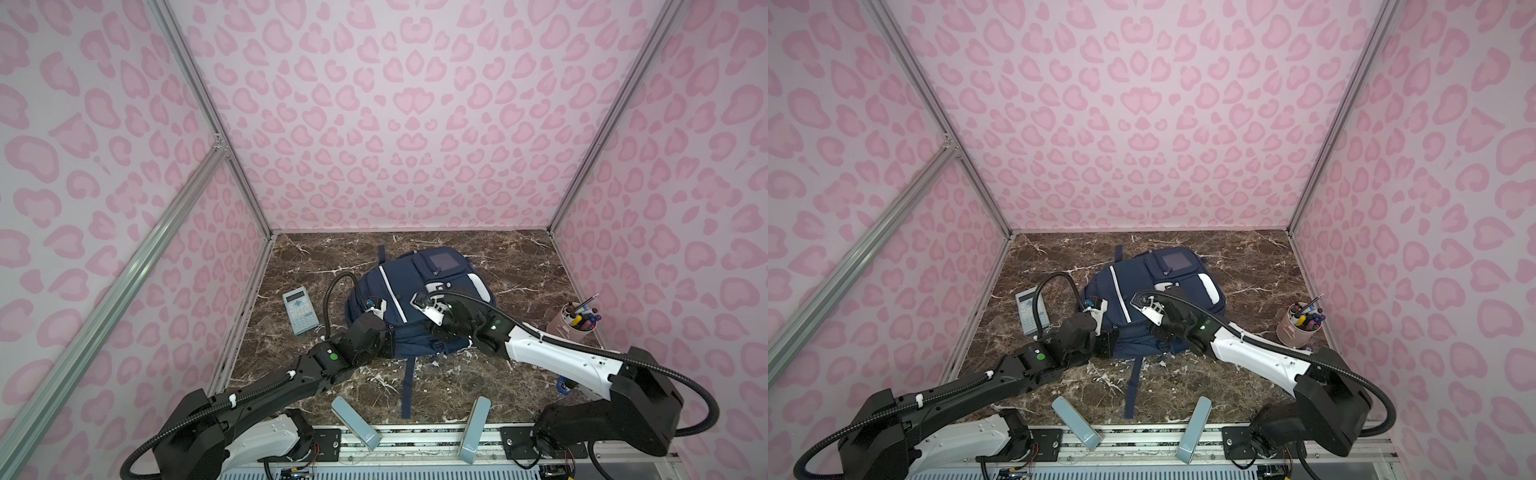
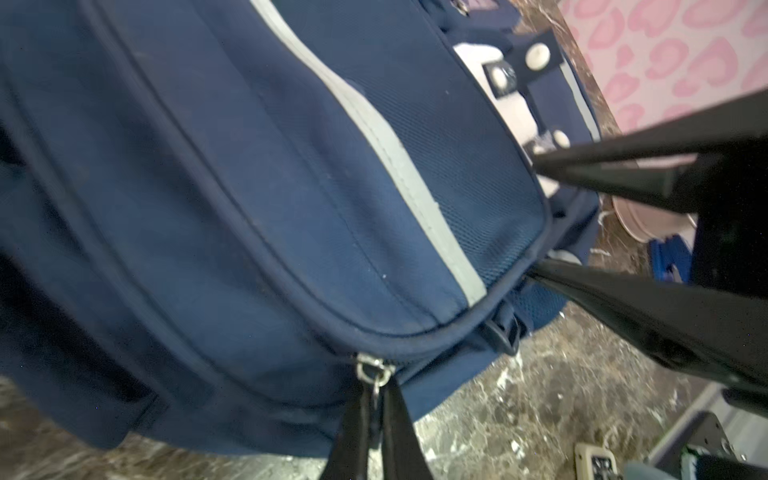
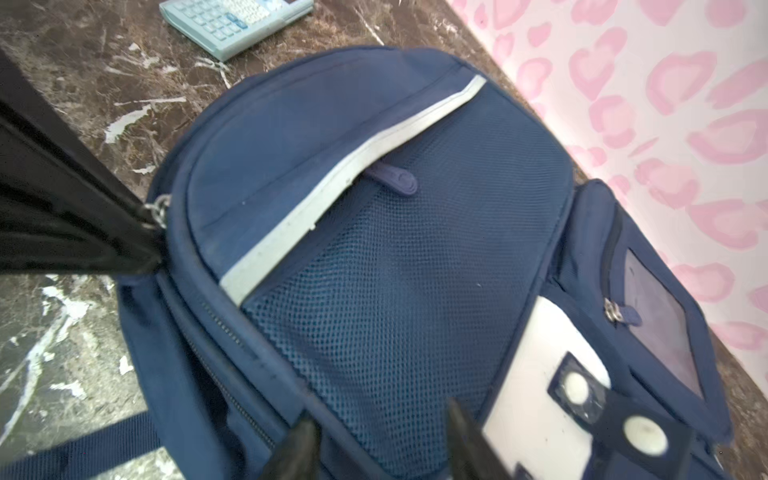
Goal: Pack the student bag
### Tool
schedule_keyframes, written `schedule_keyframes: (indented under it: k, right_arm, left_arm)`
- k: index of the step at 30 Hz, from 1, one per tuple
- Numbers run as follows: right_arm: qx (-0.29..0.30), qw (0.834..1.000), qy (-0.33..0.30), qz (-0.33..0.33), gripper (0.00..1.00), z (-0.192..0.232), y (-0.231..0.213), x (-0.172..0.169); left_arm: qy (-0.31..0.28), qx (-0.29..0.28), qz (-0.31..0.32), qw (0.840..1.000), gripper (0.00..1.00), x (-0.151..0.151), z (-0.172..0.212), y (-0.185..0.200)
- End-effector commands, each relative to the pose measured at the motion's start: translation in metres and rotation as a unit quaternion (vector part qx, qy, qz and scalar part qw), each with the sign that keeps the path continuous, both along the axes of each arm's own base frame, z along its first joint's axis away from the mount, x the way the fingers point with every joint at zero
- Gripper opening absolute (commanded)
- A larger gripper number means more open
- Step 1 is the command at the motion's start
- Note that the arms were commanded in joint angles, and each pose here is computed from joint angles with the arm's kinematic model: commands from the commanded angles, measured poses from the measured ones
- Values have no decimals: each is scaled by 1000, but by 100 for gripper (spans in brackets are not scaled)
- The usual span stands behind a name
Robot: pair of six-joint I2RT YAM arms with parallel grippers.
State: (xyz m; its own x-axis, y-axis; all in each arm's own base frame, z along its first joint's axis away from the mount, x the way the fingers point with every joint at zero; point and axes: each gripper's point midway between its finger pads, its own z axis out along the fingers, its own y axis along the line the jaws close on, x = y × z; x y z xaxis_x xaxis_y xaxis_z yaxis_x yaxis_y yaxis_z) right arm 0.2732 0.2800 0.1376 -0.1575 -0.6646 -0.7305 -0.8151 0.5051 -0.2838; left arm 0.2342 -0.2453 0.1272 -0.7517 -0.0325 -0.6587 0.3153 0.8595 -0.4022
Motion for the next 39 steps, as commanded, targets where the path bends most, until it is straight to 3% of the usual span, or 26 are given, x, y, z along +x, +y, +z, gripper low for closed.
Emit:
schedule_keyframes:
  k: [1,5,7,12,14,18,21,24,28,31,36,39]
  right_arm:
    - [46,996,-67,43,63,15,15,-13]
    - [28,992,-98,74,62,19,35,-17]
    - [9,992,-110,53,61,22,42,-6]
    - [-5,993,-97,61,54,10,59,3]
    - [-19,994,-75,82,43,-2,59,-5]
    - [-45,993,-35,103,11,-20,42,-20]
    - [-47,992,-20,116,0,-22,31,-29]
    - [-41,991,-21,124,0,-19,28,-34]
    - [-47,990,-13,136,0,-23,22,-36]
    - [-41,992,-5,119,0,-25,13,-29]
    - [-48,995,-31,76,0,-23,-4,-12]
    - [-66,996,-64,-6,0,-13,-26,14]
  left_arm:
    - [0,-35,-22,999,3,-3,13,-19]
    - [-2,-45,-41,998,3,-12,23,-30]
    - [-2,-44,-39,998,3,-13,23,-28]
    - [4,-31,-26,999,3,-16,17,-18]
    - [0,-24,-10,1000,3,-15,19,-9]
    - [-17,-10,32,999,3,-5,26,17]
    - [-16,-5,59,998,4,10,25,39]
    - [-27,5,96,995,4,32,27,65]
    - [-37,30,199,979,4,72,30,121]
    - [-55,49,225,972,3,91,35,140]
    - [-34,40,197,979,3,80,25,133]
    - [-17,-9,167,986,3,59,21,119]
